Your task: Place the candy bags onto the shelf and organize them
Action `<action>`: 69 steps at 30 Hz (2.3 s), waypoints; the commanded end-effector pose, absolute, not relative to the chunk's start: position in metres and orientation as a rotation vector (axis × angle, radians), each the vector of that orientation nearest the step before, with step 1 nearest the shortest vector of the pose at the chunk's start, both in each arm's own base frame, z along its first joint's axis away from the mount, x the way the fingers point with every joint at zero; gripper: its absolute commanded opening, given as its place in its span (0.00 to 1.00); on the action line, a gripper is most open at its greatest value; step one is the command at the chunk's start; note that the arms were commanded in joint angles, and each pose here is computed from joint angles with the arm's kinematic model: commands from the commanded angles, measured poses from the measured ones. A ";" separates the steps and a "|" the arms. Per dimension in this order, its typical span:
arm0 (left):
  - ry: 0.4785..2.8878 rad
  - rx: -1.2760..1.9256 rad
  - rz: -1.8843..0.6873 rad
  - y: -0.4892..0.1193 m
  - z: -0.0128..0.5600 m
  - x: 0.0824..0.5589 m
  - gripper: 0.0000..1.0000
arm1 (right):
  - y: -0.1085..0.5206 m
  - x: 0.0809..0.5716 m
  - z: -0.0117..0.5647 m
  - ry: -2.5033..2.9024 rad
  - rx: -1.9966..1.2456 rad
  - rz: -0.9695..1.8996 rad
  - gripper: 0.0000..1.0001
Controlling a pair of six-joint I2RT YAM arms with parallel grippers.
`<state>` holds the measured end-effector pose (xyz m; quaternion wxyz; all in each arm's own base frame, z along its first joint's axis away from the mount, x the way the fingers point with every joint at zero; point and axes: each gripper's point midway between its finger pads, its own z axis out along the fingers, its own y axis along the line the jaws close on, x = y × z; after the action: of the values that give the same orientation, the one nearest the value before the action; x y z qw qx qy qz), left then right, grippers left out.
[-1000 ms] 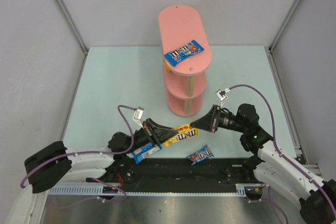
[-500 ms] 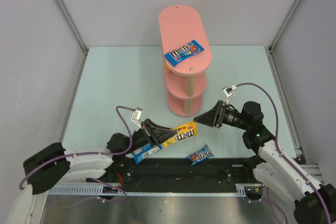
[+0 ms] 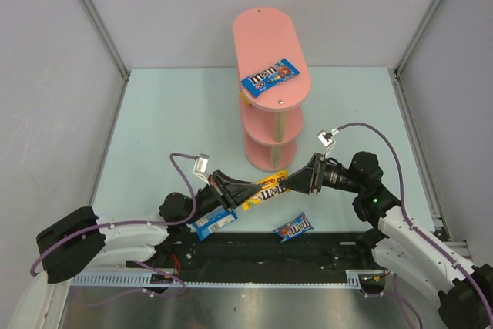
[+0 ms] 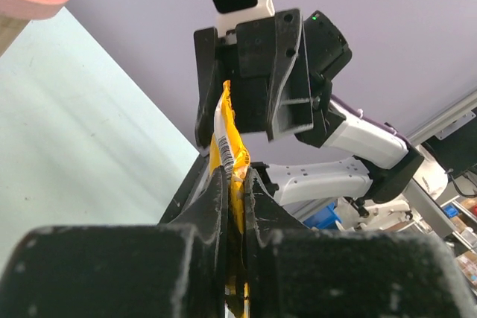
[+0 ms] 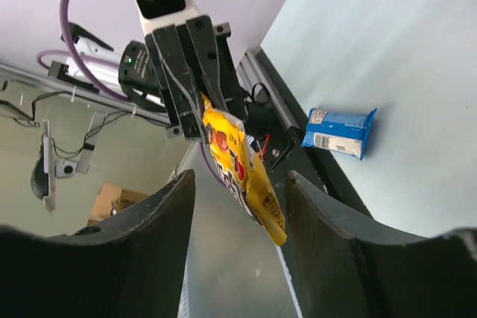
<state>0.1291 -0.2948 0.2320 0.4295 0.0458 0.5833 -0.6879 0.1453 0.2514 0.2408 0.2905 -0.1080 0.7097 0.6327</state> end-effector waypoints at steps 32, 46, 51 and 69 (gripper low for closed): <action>0.881 0.037 -1.843 -0.229 0.336 0.108 0.01 | 0.228 0.157 0.239 1.844 -0.323 1.638 0.06; 0.887 0.071 -1.868 -0.241 0.343 0.109 0.00 | 0.228 0.158 0.246 1.818 -0.325 1.659 0.69; 0.894 0.088 -1.881 -0.250 0.346 0.111 0.00 | 0.232 0.153 0.251 1.795 -0.356 1.679 0.69; 0.904 0.126 -1.925 -0.267 0.354 0.112 0.00 | 0.246 0.147 0.250 1.781 -0.414 1.705 0.54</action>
<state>0.1419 -0.3082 0.2449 0.4208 0.0410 0.5812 -0.6953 0.1445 0.2447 0.2391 0.2918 -0.1422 0.6941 0.6426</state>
